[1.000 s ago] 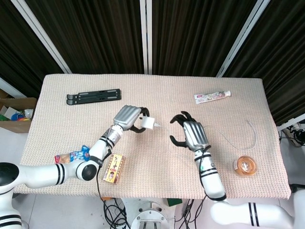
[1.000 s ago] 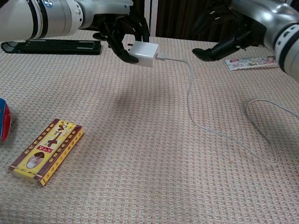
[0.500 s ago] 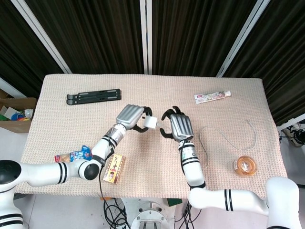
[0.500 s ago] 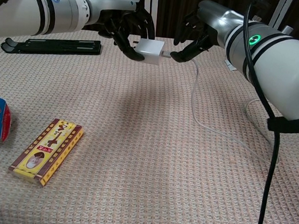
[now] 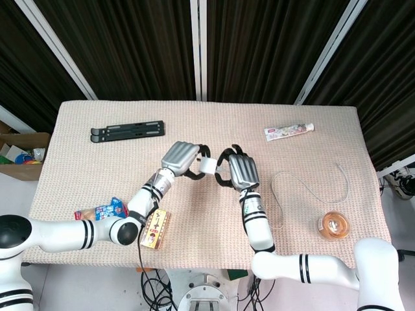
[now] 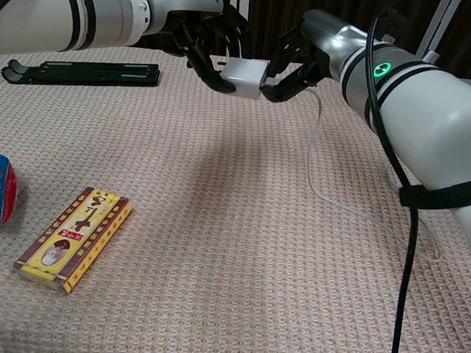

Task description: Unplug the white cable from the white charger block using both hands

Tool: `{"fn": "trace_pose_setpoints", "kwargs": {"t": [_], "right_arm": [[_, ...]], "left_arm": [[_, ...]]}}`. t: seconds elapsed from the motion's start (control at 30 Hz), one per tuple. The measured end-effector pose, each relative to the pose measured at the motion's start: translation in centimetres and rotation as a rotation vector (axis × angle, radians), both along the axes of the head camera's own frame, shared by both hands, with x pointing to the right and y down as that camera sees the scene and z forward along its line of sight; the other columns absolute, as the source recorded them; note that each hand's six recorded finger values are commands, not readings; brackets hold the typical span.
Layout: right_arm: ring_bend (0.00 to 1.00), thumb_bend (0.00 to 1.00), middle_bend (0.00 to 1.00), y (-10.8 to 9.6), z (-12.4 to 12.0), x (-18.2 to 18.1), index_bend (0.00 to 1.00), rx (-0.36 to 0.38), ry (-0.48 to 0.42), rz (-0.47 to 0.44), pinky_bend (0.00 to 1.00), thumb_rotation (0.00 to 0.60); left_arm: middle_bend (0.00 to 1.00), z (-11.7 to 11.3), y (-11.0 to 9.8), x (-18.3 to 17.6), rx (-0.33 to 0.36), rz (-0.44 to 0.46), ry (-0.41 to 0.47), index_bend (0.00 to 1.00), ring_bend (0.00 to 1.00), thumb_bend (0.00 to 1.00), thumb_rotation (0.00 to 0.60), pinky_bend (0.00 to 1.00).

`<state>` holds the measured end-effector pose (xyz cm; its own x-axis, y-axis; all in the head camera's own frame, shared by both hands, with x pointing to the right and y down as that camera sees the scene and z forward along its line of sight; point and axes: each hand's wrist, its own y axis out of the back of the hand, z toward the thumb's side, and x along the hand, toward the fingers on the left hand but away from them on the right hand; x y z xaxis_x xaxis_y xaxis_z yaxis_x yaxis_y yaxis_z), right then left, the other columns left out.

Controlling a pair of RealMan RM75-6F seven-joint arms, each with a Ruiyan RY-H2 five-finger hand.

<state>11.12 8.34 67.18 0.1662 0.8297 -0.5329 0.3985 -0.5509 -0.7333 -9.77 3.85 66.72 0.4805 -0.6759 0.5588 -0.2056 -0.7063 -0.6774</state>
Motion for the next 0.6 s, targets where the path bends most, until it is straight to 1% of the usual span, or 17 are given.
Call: {"fn": "trace_pose_setpoints", "kwargs": {"t": [0.13,0.33,0.6], "right_arm": [[0.11,0.38,0.33,-0.11,0.01,-0.09,0.58,-0.001,-0.002,0.003,0.33,0.6],[0.12,0.45,0.34,-0.2,0.0,-0.29,0.63,0.0,-0.005,0.006,0.33,0.6],[0.12,0.46,0.34,-0.14,0.01,0.04,0.66,0.003,0.012,-0.003,0.33,0.6]], "left_arm": [[0.51,-0.12,0.0,0.07,-0.001,-0.003,0.004,0.57,0.73,0.29,0.6,0.91],[0.51,-0.21,0.01,0.15,0.001,0.001,-0.002,0.57,0.73,0.29,0.6,0.91],[0.51,0.21,-0.27,-0.38,-0.003,-0.01,-0.023,0.57,0.73,0.29,0.6,0.91]]}}
